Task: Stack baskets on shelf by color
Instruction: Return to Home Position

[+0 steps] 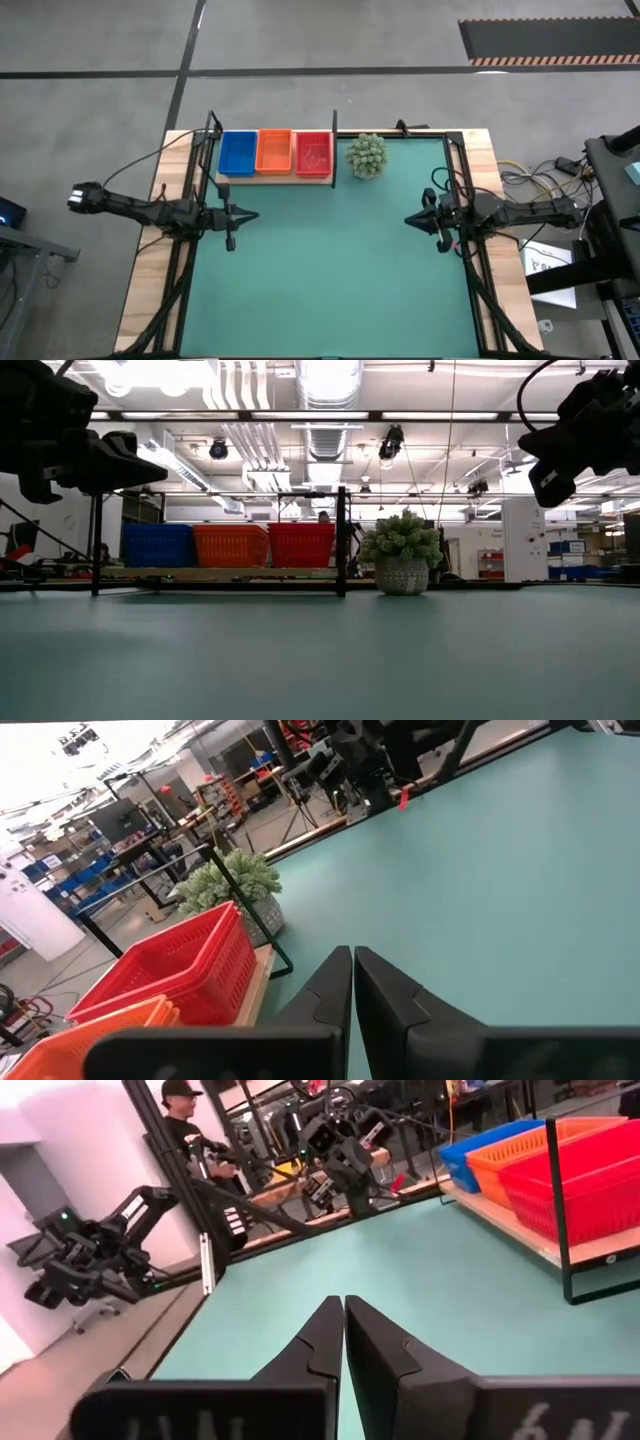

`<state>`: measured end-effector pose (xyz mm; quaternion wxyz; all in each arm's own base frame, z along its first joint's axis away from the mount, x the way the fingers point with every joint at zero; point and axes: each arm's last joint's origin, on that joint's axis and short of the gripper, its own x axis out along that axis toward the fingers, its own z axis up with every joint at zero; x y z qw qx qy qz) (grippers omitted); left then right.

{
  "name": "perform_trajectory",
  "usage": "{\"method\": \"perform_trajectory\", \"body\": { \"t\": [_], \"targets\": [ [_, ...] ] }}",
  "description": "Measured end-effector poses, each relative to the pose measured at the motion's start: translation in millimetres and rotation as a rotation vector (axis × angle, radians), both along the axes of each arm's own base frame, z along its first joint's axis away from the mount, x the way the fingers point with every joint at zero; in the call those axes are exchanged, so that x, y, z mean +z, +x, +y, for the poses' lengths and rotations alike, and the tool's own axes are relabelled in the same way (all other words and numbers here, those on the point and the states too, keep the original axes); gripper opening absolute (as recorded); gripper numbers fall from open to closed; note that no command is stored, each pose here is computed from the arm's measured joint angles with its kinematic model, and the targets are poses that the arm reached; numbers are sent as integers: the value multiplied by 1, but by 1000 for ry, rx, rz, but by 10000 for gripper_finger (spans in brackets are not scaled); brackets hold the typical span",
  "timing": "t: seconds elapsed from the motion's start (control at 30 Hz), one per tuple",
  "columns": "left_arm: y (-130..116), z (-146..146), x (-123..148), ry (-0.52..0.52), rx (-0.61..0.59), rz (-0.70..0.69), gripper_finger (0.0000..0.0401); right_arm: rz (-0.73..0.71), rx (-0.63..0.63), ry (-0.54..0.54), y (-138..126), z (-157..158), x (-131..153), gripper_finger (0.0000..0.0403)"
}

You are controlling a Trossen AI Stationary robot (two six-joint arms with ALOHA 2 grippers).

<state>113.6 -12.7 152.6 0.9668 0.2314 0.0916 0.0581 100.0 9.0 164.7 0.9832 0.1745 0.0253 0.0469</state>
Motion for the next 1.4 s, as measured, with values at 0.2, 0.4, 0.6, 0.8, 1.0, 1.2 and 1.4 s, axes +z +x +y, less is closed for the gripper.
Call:
{"method": "perform_trajectory", "body": {
  "t": [0.2,0.4,0.6,0.8,1.0,1.2,1.4],
  "targets": [
    [1,0,-1,3,0,14,0,4,1,-31,0,0,-1,9],
    [1,0,-2,4,0,20,0,3,1,-31,0,0,-1,9],
    [1,0,-2,4,0,21,0,4,1,-31,0,0,-1,9],
    [1,0,-2,4,0,20,0,4,1,-31,0,0,-1,9],
    [1,0,-2,4,0,20,0,4,2,-31,0,0,-1,9],
    [1,0,-2,4,0,20,0,4,2,-31,0,0,-1,9],
    [1,0,-2,4,0,20,0,5,1,-31,0,0,-1,9]
  ]
}}
